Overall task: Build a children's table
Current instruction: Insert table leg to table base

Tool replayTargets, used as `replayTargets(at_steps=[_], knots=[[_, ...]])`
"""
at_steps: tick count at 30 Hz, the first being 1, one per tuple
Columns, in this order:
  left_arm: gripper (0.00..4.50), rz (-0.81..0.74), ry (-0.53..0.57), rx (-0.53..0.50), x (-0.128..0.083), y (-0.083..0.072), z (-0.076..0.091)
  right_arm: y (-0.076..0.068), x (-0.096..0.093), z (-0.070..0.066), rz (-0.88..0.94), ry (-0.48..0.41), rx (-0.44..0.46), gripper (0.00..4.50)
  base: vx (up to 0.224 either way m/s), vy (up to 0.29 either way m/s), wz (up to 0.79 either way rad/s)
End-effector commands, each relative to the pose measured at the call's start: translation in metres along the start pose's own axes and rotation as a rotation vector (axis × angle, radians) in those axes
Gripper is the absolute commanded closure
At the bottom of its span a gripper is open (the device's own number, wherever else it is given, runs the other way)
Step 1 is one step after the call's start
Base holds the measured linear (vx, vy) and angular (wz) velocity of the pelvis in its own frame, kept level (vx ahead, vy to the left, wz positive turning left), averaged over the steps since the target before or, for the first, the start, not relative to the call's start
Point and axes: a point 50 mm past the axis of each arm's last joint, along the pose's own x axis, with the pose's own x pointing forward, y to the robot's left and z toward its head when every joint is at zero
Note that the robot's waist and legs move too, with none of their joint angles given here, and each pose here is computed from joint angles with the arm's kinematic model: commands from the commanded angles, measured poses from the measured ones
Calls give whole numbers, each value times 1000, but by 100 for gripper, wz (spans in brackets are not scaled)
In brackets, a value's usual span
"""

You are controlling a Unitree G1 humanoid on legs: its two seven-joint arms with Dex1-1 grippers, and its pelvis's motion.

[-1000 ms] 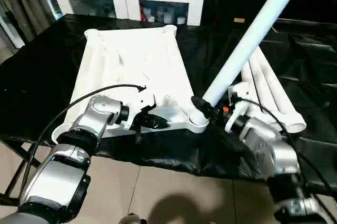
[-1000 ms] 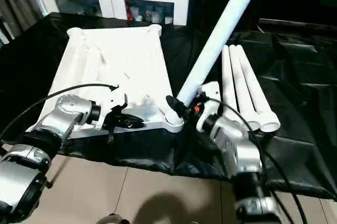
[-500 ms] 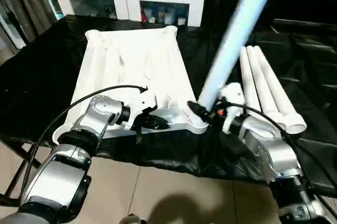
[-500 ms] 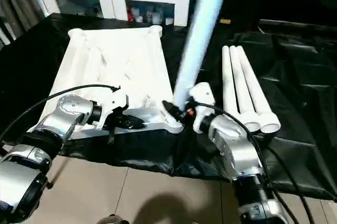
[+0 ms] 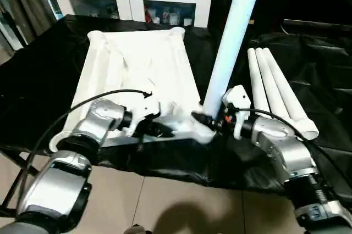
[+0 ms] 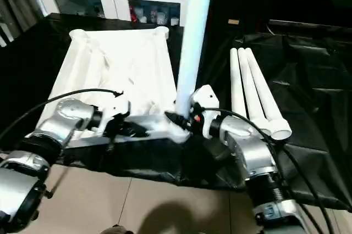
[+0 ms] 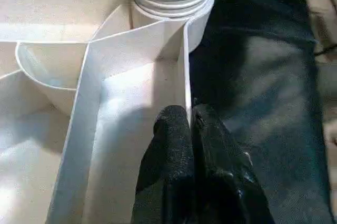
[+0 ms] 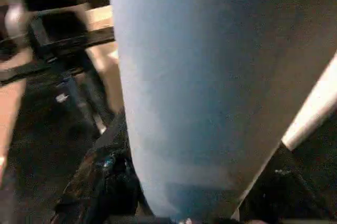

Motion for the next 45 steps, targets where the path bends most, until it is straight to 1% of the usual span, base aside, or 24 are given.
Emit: replayTargets(at_steps=[1, 4, 8, 10, 11, 13, 16, 18, 21, 22, 24, 25, 26, 28, 29, 30, 31, 36, 38, 39, 40, 41, 44, 45], knots=[[450, -76, 13, 48, 3, 0, 10, 21, 4, -41, 135, 162, 112, 261, 0, 0, 0], [450, -99, 14, 36, 0, 1, 12, 23, 2, -42, 186, 172, 116, 261, 0, 0, 0], [450, -42, 17, 35, -2, 5, 14, 23, 2, -42, 216, 181, 101, 261, 0, 0, 0], [450, 0, 6, 29, -3, 8, 16, 21, 4, -40, 198, 166, 107, 261, 0, 0, 0], [450, 41, 1, 24, -3, 11, 16, 16, 7, -39, 151, 149, 112, 261, 0, 0, 0], [450, 58, -1, 24, -3, 12, 17, 14, 8, -39, 129, 143, 114, 261, 0, 0, 0], [450, 255, -40, -50, -1, 24, 21, -16, 20, -37, -235, 96, 165, 261, 0, 0, 0], [450, 291, -40, -58, 0, 26, 22, -21, 22, -37, -304, 95, 183, 261, -26, -4, -4], [450, 347, -80, -92, 5, 30, 30, -30, 25, -38, -435, 98, 231, 261, 0, 0, 0], [450, 353, -78, -85, 11, 29, 34, -33, 27, -38, -496, 110, 243, 261, 0, 0, 0], [450, 350, -76, -76, 13, 29, 35, -34, 28, -39, -515, 119, 248, 261, 0, 0, 0], [450, 337, -82, -69, 22, 26, 40, -35, 32, -40, -537, 130, 273, 261, 0, 0, 0], [450, 333, -85, -68, 24, 25, 42, -35, 33, -40, -540, 133, 277, 261, 0, 0, 0], [450, 321, -86, -61, 34, 21, 45, -33, 39, -41, -531, 142, 272, 261, 0, 0, 0], [450, 321, -86, -61, 34, 21, 45, -33, 39, -41, -531, 142, 272, 261, 0, 0, 0], [450, 322, -79, -60, 39, 19, 45, -31, 44, -40, -529, 143, 265, 261, 0, 0, 0], [450, 330, -55, -52, 41, 19, 41, -30, 46, -40, -532, 144, 268, 261, 0, 0, 0], [450, 326, -51, -55, 40, 17, 39, -31, 48, -42, -558, 164, 271, 261, 0, 0, 0], [450, 313, -46, -51, 39, 15, 38, -32, 49, -38, -563, 132, 268, 261, 0, 0, 0], [450, 311, -48, -52, 38, 15, 38, -33, 49, -37, -562, 123, 268, 226, 0, 0, 0], [450, 310, -49, -53, 38, 15, 38, -33, 49, -37, -562, 118, 268, 205, 0, 0, 0], [450, 310, -50, -51, 37, 15, 38, -34, 49, -34, -560, 101, 267, 191, 0, 0, 0], [450, 298, -49, -39, 35, 15, 37, -37, 50, -27, -547, 57, 268, 183, 0, 0, 0], [450, 296, -48, -37, 34, 15, 37, -37, 50, -26, -543, 49, 267, 158, 0, 0, 0]])
